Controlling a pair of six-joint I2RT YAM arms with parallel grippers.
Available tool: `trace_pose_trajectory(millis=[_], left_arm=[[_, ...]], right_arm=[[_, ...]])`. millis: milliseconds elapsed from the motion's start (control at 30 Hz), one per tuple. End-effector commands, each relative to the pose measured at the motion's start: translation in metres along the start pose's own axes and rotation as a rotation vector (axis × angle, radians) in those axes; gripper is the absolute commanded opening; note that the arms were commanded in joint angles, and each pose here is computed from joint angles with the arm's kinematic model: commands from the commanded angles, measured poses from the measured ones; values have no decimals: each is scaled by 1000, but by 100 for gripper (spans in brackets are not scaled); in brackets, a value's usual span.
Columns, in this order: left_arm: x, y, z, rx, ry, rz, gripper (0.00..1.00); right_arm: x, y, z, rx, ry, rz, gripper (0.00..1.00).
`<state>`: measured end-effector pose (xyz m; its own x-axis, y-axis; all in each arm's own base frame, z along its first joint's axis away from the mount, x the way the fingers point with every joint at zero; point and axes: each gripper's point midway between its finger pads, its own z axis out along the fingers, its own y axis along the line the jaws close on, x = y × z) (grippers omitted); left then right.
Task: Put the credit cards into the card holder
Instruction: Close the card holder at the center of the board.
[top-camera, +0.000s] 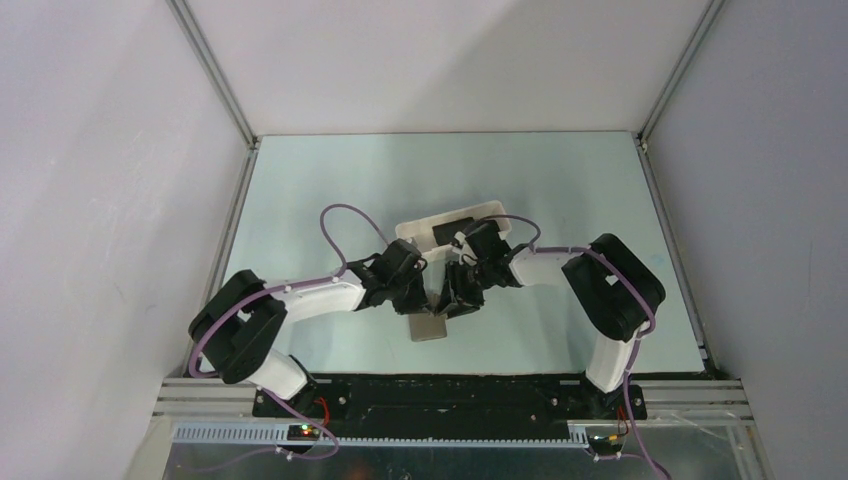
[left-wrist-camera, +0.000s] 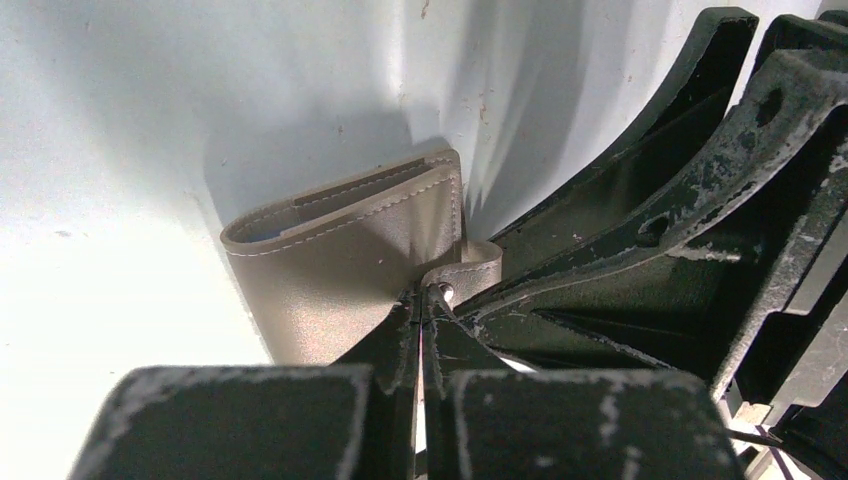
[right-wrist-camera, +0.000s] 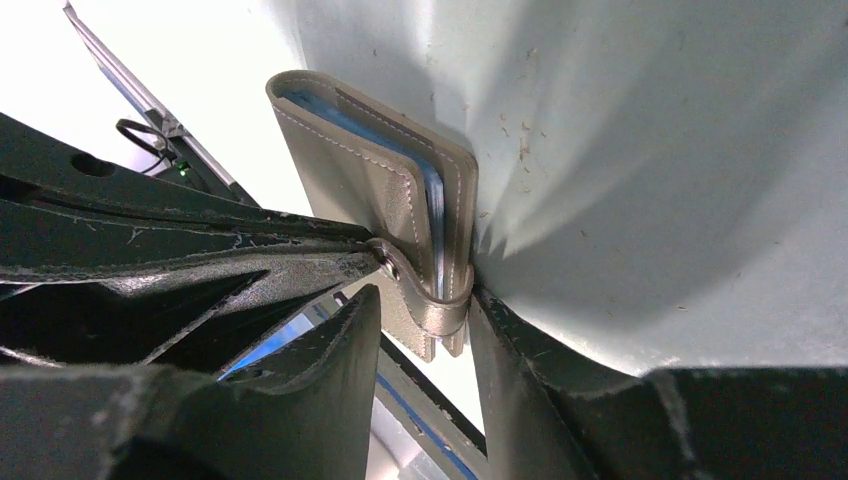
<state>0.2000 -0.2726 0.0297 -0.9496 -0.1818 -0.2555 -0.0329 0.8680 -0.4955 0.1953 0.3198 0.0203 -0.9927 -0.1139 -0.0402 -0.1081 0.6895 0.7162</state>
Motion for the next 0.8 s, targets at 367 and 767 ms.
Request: trace_pose_trajectory(millis=[367,767], left_arm=[[-11,-2,-22,-38,-51,56,0],[-7,10,-19,-97,-31,72,0]], right_arm=[[12,-73,-6,356,-58,-3,73],[4,-85,2,382,-42,-5,61]])
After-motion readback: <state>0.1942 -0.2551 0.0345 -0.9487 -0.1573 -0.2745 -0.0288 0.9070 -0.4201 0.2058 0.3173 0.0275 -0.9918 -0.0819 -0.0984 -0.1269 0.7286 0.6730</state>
